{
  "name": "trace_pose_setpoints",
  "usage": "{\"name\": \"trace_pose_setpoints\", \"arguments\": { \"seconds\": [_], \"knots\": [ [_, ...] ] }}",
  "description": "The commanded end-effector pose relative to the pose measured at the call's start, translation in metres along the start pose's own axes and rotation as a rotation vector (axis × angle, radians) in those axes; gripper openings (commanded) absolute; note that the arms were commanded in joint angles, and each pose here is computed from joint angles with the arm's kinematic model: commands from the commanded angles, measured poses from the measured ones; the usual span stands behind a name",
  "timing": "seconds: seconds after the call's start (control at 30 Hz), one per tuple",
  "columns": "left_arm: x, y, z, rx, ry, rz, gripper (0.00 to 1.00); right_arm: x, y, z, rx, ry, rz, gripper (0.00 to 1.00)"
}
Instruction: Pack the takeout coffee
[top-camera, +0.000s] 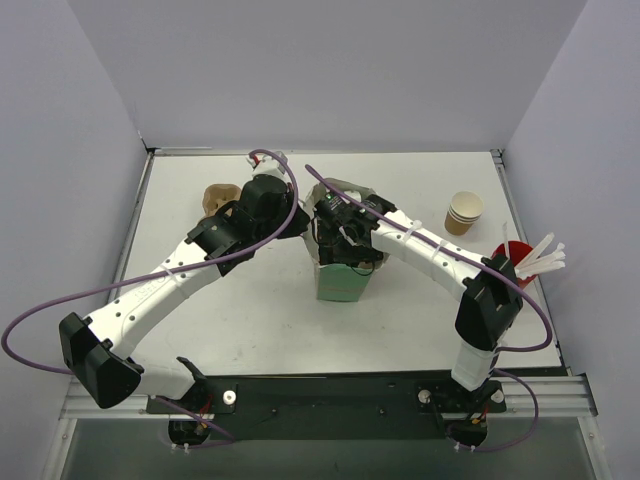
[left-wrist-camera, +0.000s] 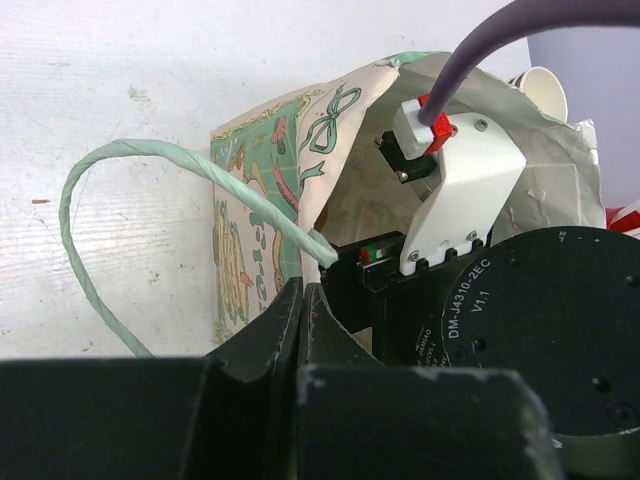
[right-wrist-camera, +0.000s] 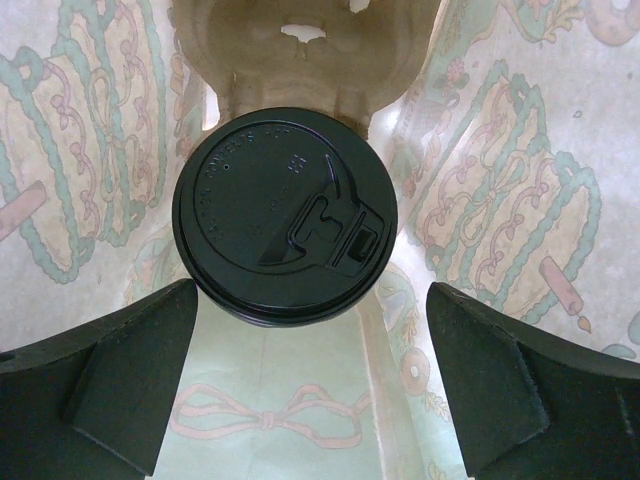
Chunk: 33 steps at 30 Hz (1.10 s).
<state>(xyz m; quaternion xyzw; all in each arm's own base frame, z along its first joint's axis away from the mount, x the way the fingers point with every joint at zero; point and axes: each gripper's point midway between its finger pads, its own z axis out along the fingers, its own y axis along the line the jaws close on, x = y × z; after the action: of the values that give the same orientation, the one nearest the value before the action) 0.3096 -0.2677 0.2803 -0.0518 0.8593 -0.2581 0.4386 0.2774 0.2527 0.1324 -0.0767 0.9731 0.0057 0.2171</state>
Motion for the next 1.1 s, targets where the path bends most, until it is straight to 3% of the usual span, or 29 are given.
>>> {"name": "trace_pose_setpoints", "arguments": {
  "seconds": [0.0, 1.07],
  "knots": [
    [-0.014, 0.006, -0.006, -0.015, -0.053, -0.019, 0.0, -0.008, 0.007, -0.017, -0.039, -0.022, -0.024, 0.92],
    [-0.015, 0.009, -0.003, -0.055, -0.042, -0.041, 0.0, -0.022, 0.009, -0.033, -0.008, -0.11, -0.024, 0.92]
  ]
}}
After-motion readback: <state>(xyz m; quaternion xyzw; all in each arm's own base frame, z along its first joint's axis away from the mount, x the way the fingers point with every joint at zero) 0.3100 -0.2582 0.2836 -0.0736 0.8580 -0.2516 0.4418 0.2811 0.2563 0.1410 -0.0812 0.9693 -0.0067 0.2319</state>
